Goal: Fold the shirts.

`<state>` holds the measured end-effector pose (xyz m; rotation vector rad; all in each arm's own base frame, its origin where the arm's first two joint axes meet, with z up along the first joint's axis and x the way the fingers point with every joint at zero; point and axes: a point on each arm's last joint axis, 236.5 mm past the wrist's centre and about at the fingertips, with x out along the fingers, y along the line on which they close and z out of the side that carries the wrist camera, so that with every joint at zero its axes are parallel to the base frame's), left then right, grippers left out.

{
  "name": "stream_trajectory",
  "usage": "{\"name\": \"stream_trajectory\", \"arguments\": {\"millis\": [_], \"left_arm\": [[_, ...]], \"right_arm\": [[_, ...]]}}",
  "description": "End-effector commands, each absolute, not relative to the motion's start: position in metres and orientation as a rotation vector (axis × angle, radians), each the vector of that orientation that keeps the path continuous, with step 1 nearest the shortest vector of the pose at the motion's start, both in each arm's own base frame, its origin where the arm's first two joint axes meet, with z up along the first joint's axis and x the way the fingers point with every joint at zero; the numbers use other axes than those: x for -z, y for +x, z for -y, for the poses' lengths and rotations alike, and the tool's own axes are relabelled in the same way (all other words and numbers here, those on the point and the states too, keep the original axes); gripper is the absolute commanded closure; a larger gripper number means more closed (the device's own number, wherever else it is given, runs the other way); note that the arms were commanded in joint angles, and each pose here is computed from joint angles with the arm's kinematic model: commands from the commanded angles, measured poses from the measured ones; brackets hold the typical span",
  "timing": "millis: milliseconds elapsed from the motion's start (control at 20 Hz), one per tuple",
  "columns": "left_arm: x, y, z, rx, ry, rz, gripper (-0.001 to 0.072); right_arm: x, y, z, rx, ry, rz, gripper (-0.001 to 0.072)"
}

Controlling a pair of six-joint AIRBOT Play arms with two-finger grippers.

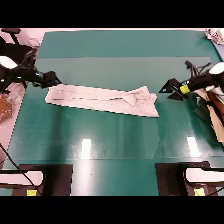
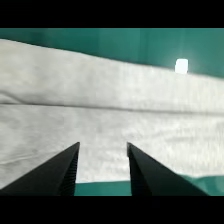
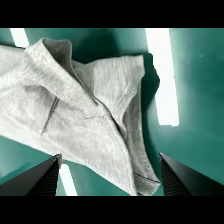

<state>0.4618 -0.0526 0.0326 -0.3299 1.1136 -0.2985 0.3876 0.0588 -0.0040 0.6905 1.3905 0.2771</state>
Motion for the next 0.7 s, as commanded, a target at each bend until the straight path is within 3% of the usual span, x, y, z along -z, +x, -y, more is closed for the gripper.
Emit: {"name": "stream_trajectory", "arguments": {"millis": [0, 200, 300, 500, 600, 650], "left_arm": [[-0.024, 0.444, 0.097, 0.406, -0.132, -1.172, 0.0360], [-0.020, 0.441, 0.131, 0.454, 0.000, -1.155, 0.0362], [-0.022, 0.443, 0.144, 0.468, 0.009, -1.131, 0.0540], [-0.024, 0.443, 0.157, 0.488, 0.023, -1.110, 0.0532], [-0.025, 0.446, 0.158, 0.486, 0.023, -1.100, 0.0524], [-0.024, 0.446, 0.158, 0.486, 0.022, -1.101, 0.0524]], "right_arm": [[0.026, 0.377, -0.069, -0.365, 0.858, -1.372, 0.0002], [0.066, 0.362, -0.068, -0.341, 0.826, -1.379, 0.0002], [0.080, 0.362, -0.073, -0.327, 0.855, -1.368, 0.0002], [0.069, 0.390, -0.110, -0.418, 0.987, -1.235, 0.0004], [0.067, 0.401, -0.128, -0.438, 0.934, -1.217, 0.0015], [0.064, 0.407, -0.139, -0.456, 0.902, -1.208, 0.0060]]}}
